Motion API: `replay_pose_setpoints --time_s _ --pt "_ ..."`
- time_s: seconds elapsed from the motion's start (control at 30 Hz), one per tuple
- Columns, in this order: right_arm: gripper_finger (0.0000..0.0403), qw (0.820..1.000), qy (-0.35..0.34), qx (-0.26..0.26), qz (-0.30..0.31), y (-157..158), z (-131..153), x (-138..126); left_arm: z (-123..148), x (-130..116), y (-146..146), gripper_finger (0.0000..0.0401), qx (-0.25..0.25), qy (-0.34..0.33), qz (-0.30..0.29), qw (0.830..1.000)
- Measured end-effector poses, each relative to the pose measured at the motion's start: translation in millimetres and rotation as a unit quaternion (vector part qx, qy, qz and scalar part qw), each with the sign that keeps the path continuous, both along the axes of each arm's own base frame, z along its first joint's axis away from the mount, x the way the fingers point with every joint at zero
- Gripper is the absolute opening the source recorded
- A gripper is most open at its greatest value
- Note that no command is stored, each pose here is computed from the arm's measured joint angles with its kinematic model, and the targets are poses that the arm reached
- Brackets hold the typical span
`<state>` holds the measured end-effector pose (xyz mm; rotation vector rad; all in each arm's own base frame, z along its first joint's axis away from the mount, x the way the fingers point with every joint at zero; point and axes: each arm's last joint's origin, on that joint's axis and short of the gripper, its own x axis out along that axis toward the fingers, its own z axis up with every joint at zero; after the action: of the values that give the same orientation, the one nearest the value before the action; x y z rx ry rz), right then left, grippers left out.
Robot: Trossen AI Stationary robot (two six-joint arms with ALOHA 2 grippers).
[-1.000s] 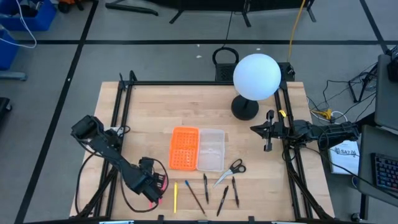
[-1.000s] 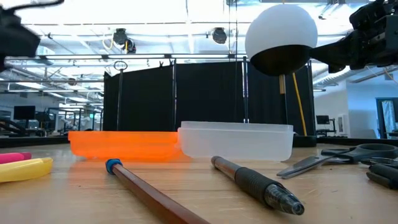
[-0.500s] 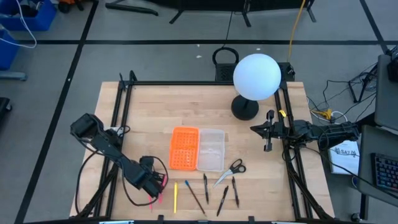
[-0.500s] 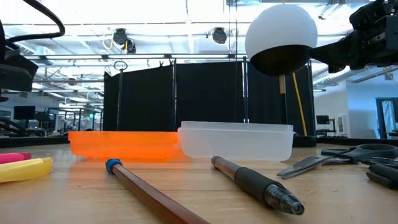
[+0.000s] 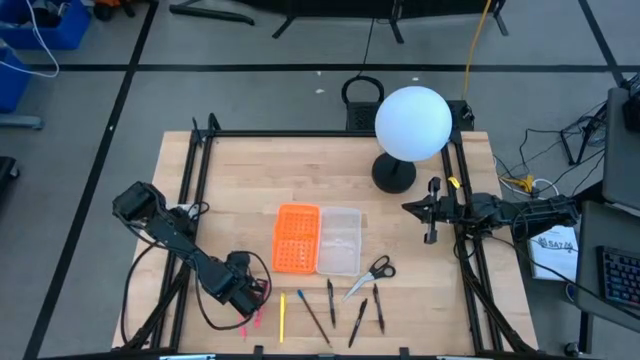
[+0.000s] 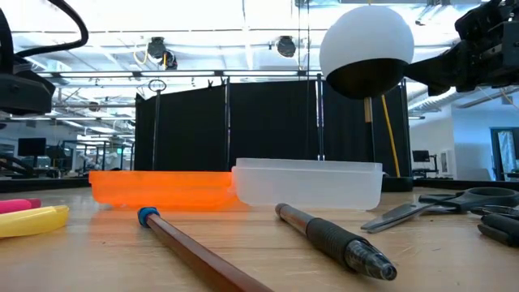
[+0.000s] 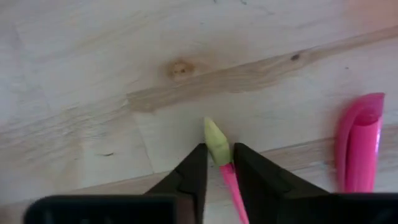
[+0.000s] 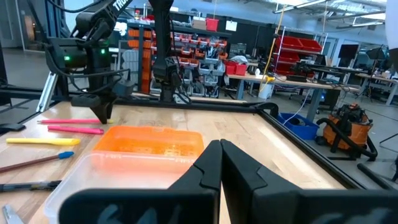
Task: Pick & place school supplies into a supply box
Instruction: Put the pink pencil into the orange supply box
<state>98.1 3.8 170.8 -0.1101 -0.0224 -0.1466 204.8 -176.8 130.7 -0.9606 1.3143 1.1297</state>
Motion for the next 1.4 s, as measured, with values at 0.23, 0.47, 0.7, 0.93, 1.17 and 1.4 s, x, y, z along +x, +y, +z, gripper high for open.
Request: replay_pose_setpoints --time_s 0.23,0.47,0.7,0.93,1.17,1.4 --pt "0.0 1.0 0.0 0.0 0.0 0.0 0.0 0.0 1.4 -0.2 2.0 0.0016 0.009 -0.002 -0.009 1.0" --pt "0.0 1.0 0.0 0.0 0.0 0.0 0.0 0.0 28.9 -6.1 13.4 0.0024 0.032 -0.053 -0.017 0.998" --pt "0.0 1.0 0.001 0.0 0.0 0.0 -0.1 0.1 93.6 -1.4 30.1 0.0015 0.064 -0.216 -0.004 0.974" --pt "0.0 1.0 0.003 0.0 0.0 0.1 -0.5 0.7 147.2 40.8 68.9 0.0019 0.073 -0.316 -0.027 0.945" --pt "0.0 1.0 0.006 -0.001 0.0 0.2 -0.9 1.2 169.2 116.5 115.9 0.0015 0.062 -0.431 -0.118 0.892" --pt "0.0 1.0 0.011 0.015 0.0 0.3 -2.1 2.2 141.0 173.3 148.9 0.0017 0.023 -0.393 -0.142 0.908"
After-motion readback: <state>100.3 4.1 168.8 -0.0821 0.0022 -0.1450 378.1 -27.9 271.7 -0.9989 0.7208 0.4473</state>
